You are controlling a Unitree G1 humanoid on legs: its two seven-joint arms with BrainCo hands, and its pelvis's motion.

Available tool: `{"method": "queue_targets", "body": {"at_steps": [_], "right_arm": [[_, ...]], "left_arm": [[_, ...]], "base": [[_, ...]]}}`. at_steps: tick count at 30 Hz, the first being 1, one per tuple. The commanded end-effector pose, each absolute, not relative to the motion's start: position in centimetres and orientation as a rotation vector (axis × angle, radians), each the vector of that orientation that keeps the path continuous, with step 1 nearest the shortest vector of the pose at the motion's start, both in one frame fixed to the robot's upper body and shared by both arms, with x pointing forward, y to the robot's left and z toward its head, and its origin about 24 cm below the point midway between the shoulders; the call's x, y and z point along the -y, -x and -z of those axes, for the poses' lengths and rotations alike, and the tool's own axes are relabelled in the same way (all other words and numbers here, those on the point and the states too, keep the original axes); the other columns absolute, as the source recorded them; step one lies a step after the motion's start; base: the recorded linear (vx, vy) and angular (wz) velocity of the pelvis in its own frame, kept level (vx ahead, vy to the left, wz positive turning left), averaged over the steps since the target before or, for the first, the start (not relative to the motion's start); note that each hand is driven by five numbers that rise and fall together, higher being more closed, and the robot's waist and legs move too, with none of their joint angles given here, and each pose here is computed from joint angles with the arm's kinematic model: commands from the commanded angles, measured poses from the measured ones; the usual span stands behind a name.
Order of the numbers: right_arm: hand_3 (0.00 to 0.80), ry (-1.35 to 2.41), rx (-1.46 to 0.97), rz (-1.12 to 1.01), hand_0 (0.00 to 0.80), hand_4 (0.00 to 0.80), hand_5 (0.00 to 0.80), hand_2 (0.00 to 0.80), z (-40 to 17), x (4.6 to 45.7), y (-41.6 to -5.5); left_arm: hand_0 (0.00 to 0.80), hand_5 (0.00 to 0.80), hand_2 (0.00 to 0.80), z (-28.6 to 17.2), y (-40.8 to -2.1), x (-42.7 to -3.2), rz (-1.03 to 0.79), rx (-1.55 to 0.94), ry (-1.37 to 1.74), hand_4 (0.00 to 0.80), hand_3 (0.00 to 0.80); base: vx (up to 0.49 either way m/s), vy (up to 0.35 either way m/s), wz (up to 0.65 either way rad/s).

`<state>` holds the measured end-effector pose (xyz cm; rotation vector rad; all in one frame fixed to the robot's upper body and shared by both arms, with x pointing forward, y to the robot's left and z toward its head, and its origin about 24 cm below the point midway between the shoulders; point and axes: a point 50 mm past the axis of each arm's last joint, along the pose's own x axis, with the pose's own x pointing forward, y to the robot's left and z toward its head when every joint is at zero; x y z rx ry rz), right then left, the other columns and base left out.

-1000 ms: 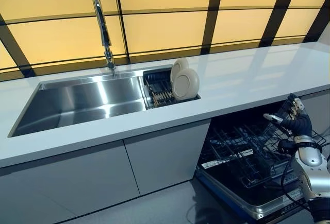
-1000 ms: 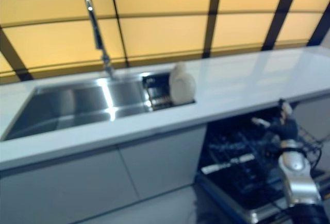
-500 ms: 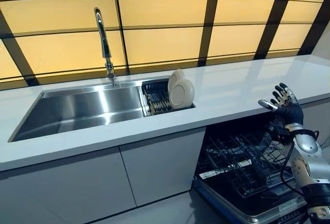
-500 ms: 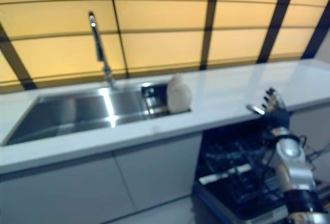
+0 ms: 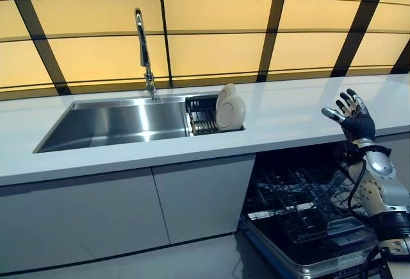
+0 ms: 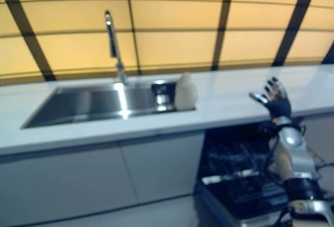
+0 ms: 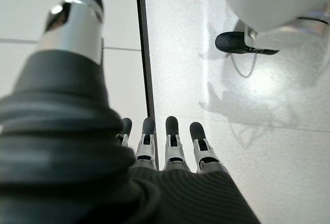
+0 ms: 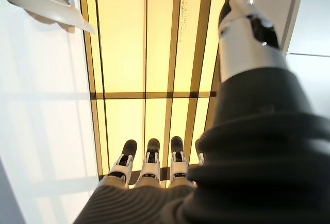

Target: Take plates into dishwasher

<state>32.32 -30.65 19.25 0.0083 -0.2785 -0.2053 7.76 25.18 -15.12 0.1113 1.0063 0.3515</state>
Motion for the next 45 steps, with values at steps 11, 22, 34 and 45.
{"method": "queue_targets", "body": {"at_steps": [11, 22, 34, 45], "right_arm": [[0.000, -0.003, 0.479, 0.204, 0.000, 0.000, 0.000, 0.000, -23.5, 32.1, -31.1], [0.000, 0.013, 0.470, 0.211, 0.000, 0.000, 0.000, 0.000, -24.1, 31.9, -31.5], [0.000, 0.001, 0.508, 0.269, 0.000, 0.000, 0.000, 0.000, -26.1, 33.1, -32.2], [0.000, -0.025, 0.468, 0.328, 0.000, 0.000, 0.000, 0.000, -24.6, 33.6, -31.9]], "left_arm": [[0.000, 0.000, 0.000, 14.4, -10.5, -26.4, -0.292, -0.970, -0.188, 0.000, 0.000], [0.000, 0.000, 0.000, 14.3, -11.8, -25.4, -0.178, -0.964, -0.225, 0.000, 0.000], [0.000, 0.000, 0.000, 13.8, -12.4, -26.9, -0.259, -0.973, -0.241, 0.000, 0.000], [0.000, 0.000, 0.000, 14.0, -10.2, -28.5, -0.283, -1.036, -0.283, 0.000, 0.000]], "base": [[0.114, 0.166, 0.01], [0.092, 0.214, -0.05], [0.134, -0.080, 0.11], [0.221, -0.207, 0.32]]}}
